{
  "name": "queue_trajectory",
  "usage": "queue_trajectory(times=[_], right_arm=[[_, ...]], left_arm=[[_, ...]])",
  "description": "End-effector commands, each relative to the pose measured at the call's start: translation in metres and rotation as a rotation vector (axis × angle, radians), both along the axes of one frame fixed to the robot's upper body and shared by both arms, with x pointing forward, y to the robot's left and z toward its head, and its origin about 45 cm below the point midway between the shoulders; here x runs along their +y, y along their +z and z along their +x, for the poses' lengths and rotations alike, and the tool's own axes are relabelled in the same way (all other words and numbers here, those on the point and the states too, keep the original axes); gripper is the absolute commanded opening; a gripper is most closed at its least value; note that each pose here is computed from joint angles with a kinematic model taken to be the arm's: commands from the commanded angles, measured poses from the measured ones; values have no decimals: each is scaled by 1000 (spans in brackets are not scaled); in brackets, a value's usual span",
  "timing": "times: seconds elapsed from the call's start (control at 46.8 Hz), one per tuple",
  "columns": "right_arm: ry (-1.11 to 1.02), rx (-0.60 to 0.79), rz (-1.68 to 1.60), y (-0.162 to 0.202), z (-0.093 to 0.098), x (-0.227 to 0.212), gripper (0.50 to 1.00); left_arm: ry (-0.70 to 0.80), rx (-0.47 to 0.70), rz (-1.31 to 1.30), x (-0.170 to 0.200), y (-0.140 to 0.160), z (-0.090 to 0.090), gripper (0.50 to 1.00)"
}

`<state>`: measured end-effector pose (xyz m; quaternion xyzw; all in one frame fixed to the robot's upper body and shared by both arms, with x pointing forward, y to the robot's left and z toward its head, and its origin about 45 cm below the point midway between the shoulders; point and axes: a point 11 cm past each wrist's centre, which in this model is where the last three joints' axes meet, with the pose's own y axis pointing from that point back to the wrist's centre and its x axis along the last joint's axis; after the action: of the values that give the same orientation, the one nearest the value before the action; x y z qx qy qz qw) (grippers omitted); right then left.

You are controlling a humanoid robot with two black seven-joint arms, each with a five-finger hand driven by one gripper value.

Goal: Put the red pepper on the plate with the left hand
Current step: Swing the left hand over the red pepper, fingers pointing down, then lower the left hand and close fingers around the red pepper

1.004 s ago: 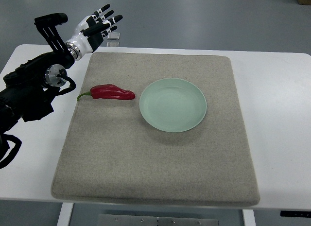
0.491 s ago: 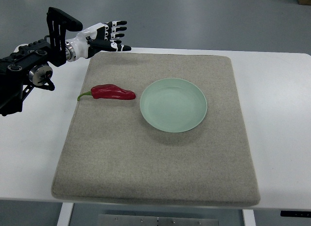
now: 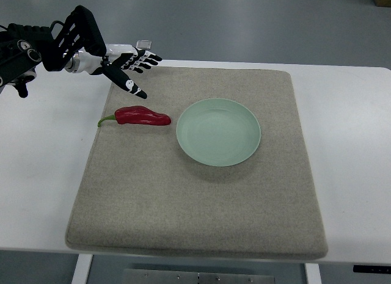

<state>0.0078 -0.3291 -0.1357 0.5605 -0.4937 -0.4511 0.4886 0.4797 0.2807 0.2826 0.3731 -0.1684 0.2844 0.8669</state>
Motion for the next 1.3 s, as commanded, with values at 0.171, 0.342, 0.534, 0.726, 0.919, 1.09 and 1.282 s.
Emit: queue_trajectory(times=[0.171,0.342,0.534,0.726,0.919,1.09,1.282], right_arm=[[0,0,0,0,0,0,932],[0,0,0,0,0,0,932],[0,0,0,0,0,0,932],[0,0,0,0,0,0,932],[0,0,-1,0,0,0,932],[0,0,0,0,0,0,932],[0,0,0,0,0,0,932]], left_arm=[[-151,-50,270,-6,-12,-7,981],[-177,-169,335,-14,-12,-2,975],[-211,-180,320,-28,-17,-8,986],[-239,-164,321,-32,-21,-14,986],[-247,-153,341,-30,-27,-16,954],[-271,-157,402,-25,-32,-17,902],[-275,-170,426,-23,-33,-16,864]])
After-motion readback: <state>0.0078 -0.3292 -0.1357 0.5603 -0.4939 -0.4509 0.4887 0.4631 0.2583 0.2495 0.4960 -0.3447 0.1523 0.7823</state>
